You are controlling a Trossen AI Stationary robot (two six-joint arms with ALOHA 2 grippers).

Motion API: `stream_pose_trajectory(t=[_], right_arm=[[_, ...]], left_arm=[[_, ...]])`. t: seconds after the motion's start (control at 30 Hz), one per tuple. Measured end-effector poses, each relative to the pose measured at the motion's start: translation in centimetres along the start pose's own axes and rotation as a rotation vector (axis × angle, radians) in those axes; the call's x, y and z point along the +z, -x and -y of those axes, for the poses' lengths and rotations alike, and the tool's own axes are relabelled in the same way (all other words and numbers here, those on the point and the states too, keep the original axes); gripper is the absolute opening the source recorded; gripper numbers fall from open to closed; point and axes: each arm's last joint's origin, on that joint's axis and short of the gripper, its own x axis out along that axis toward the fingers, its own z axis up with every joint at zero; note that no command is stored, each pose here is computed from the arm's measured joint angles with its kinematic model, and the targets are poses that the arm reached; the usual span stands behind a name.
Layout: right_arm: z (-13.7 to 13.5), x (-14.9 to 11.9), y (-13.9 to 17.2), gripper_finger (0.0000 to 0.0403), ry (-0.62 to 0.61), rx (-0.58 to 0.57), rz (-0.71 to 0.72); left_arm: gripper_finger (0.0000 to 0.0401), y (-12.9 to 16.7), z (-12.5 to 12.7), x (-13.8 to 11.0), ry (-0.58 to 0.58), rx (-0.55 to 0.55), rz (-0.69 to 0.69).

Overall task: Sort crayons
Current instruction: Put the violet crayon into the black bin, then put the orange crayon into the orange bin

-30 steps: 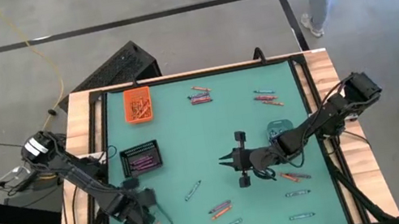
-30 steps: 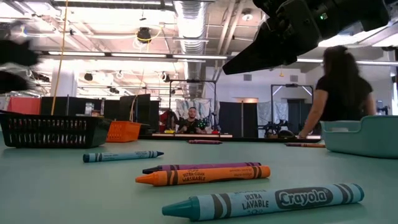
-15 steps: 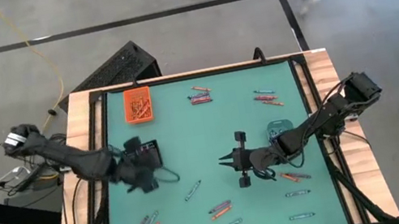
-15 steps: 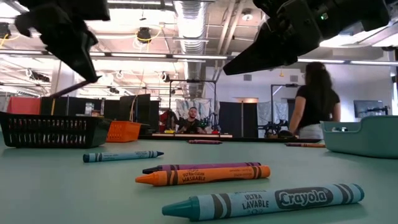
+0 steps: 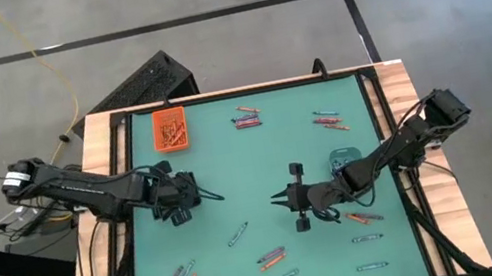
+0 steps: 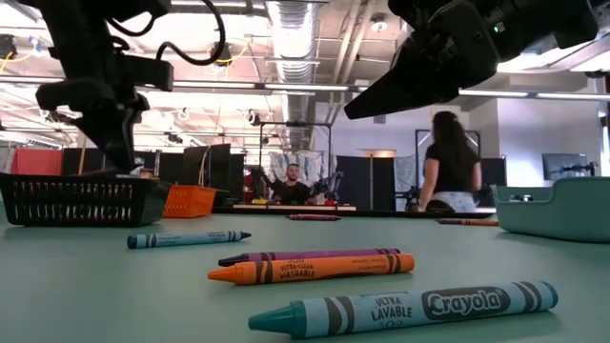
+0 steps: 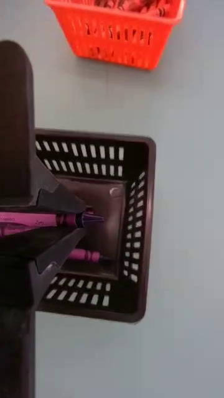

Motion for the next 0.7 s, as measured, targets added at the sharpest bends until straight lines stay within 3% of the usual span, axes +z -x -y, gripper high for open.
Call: stream_pose_trajectory(t=[0.53,0.7], right_arm=[[0.0,0.1,0.0,0.0054,-0.003,0.0,0.007],[0.5,0.2,-0.1,0.0054,-0.011,-0.012,-0.008]], left_arm=[[0.0068,-0.2,0.0,-0.3,0.004,0.019,-0.001],[0.008,1.1,-0.3,0.6,0.0,0.057,0.011]])
